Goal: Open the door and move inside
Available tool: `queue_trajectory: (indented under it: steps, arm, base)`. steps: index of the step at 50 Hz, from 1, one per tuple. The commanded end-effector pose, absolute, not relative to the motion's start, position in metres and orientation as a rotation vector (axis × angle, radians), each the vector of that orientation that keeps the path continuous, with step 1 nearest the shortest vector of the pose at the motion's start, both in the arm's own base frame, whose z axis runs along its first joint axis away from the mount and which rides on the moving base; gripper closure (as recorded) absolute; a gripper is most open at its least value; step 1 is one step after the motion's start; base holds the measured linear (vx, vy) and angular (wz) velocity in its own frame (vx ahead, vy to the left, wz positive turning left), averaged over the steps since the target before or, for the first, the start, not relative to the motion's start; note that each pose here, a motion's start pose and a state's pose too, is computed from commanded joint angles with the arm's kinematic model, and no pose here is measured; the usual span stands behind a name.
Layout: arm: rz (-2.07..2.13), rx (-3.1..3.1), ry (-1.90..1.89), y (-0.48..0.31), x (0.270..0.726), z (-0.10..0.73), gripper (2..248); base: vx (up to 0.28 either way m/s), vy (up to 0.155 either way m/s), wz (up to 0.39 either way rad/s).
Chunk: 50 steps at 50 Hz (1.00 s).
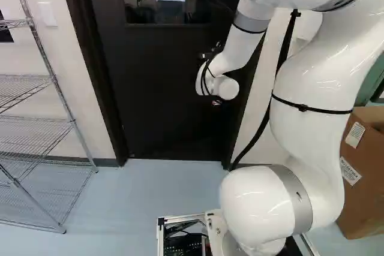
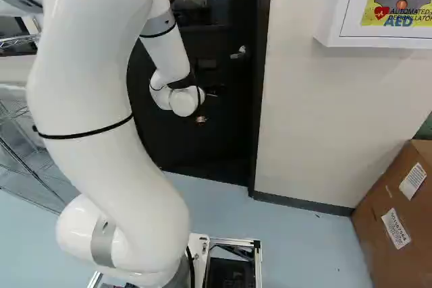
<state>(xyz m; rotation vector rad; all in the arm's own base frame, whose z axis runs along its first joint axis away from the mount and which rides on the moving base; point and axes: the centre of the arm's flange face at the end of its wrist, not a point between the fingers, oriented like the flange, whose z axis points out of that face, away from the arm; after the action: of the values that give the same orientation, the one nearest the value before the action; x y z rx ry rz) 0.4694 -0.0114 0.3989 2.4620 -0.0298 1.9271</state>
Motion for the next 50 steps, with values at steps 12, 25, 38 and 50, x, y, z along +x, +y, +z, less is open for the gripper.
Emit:
queue_trajectory:
  steps: [12,25,38,50]
  arm:
    - [1.911,2.456,-0.058,-0.021,0.447,0.400,3]
    - [1.896,2.449,-0.086,-0.030,0.421,0.400,3]
    - [1.884,2.439,-0.115,-0.037,0.395,0.400,3]
    - [1.875,2.427,-0.143,-0.044,0.371,0.400,3]
  base:
    - [0.000,0.000,0.000]
    - [0.000,0.000,0.000]
    - [0.000,0.000,0.000]
    - [0.000,0.000,0.000]
